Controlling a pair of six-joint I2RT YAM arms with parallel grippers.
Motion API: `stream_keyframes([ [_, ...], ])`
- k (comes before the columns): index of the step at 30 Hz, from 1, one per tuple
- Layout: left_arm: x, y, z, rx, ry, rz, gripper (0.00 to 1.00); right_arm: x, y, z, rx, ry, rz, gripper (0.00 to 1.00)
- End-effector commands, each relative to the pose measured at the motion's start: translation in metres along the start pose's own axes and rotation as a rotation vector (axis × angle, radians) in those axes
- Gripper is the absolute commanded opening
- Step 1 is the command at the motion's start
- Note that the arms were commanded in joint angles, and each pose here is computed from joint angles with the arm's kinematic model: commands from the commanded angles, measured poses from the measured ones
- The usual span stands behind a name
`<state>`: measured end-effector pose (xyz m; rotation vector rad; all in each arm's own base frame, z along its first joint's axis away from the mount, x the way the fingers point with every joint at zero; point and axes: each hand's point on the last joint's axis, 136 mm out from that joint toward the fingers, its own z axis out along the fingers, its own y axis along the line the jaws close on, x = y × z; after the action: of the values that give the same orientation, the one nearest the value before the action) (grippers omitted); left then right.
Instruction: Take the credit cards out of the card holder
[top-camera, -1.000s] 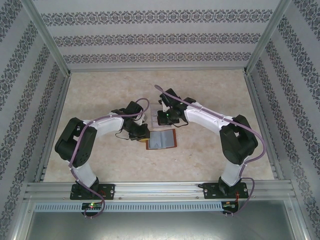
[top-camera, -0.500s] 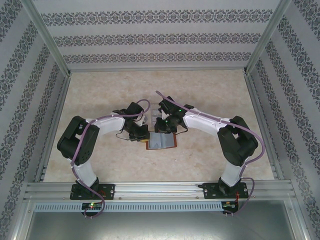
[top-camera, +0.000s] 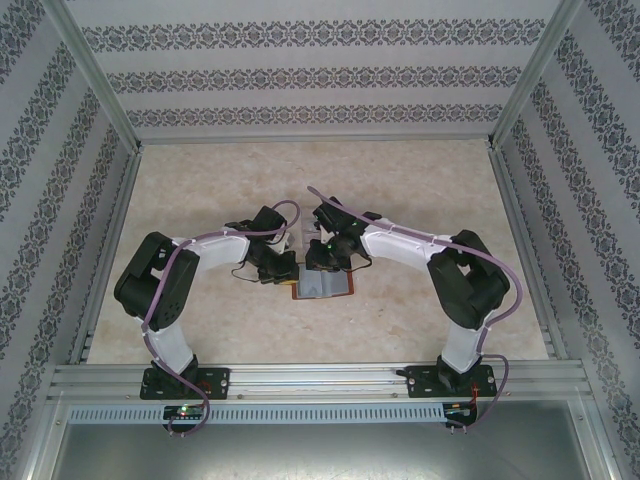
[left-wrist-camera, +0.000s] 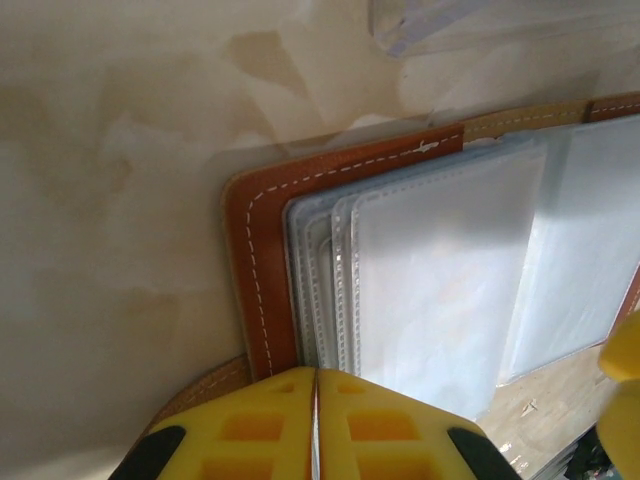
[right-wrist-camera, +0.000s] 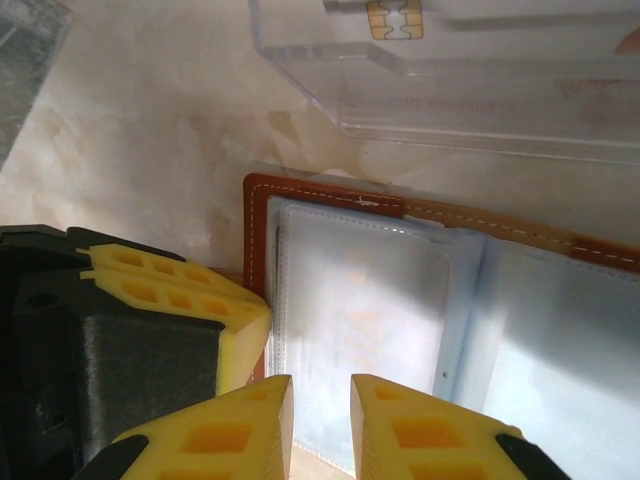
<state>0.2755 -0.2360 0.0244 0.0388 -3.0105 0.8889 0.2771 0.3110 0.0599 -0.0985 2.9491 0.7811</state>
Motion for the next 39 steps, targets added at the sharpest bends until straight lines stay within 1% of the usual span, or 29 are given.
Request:
stream_keyframes([
  [1, 0.004, -0.002, 0.006, 0.011, 0.011, 0.018, 0.09, 0.01, -0.003, 0.011, 0.015, 0.044, 0.013, 0.23],
  [12, 0.006, -0.001, 0.005, 0.014, 0.007, 0.011, 0.09, 0.016, -0.007, 0.023, 0.046, 0.075, 0.013, 0.25],
  [22, 0.008, 0.0, 0.005, 0.012, 0.01, 0.012, 0.09, 0.019, -0.018, 0.026, 0.118, 0.081, 0.006, 0.28],
  [31, 0.008, 0.001, 0.004, 0.01, 0.008, 0.009, 0.09, 0.021, -0.025, 0.02, 0.178, 0.084, -0.013, 0.35],
  [36, 0.008, 0.0, 0.004, 0.011, 0.006, 0.01, 0.09, 0.021, -0.027, 0.021, 0.194, 0.088, -0.021, 0.4],
  [39, 0.008, -0.001, 0.003, 0.013, 0.004, 0.011, 0.09, 0.022, -0.028, 0.02, 0.202, 0.085, -0.027, 0.45],
])
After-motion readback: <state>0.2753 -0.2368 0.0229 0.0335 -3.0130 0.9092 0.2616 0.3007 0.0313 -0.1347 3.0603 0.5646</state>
